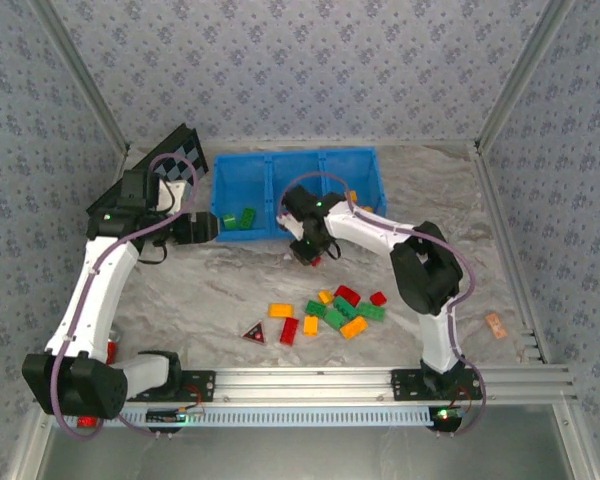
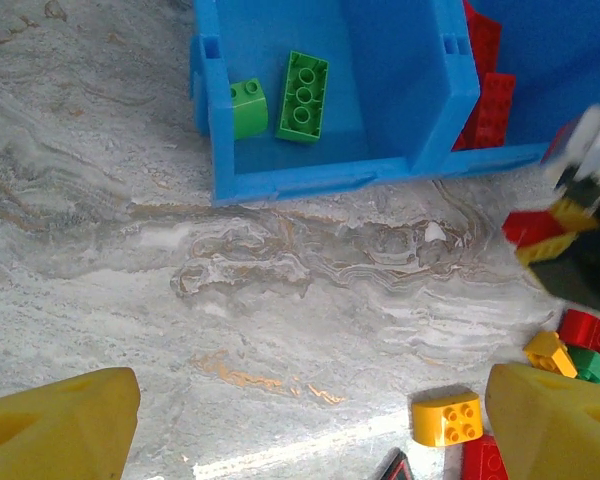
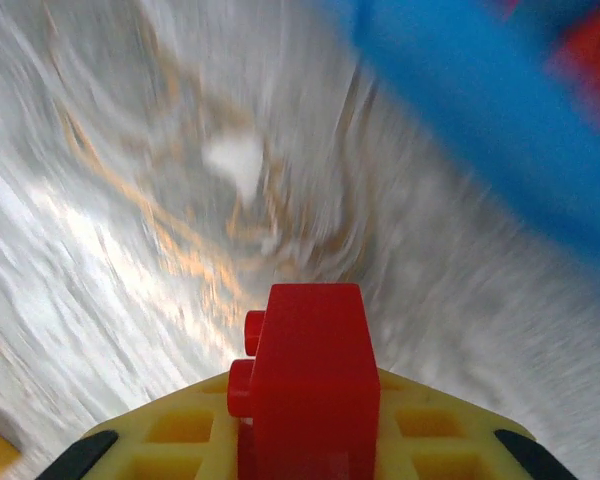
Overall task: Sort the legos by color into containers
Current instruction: Place the lego in the container.
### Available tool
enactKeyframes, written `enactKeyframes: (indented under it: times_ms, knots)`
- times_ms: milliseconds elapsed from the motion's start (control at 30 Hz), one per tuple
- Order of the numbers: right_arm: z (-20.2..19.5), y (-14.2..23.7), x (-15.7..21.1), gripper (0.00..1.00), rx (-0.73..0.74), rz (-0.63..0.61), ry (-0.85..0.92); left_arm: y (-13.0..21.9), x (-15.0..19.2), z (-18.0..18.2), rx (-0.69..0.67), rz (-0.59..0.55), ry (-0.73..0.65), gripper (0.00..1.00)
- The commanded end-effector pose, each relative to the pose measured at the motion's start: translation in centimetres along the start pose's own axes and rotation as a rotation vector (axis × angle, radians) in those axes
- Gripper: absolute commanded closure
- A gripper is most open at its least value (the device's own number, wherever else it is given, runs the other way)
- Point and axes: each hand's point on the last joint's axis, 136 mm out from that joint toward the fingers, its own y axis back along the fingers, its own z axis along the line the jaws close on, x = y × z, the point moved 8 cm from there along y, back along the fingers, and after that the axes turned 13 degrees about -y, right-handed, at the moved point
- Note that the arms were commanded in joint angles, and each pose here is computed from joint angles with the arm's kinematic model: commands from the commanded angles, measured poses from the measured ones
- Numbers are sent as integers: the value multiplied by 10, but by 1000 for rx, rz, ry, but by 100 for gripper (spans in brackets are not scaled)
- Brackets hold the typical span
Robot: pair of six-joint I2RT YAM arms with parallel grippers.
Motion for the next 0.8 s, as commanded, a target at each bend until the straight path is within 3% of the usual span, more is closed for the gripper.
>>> enactKeyframes:
  times_ms: [0,67,233,567,633,767]
  knots:
    - [-8,39,-44,78,21,-204,-12,0,3,1,5,15,29,11]
    - [-15,44,-68,77,43,-292,-19,-8,9,4,-7,48,47,11]
    - [-30,27,-110,77,118,-354,-29,-24,17,6,3,108,86,11]
    - [-51,-35,-123,75,172,-273,-77,-35,21,8,10,130,102,11]
    - [-52,-38,-121,72,171,-258,-82,-38,20,9,14,143,102,11]
    - [-50,-28,-119,54,152,-269,-83,-46,19,2,40,196,29,10]
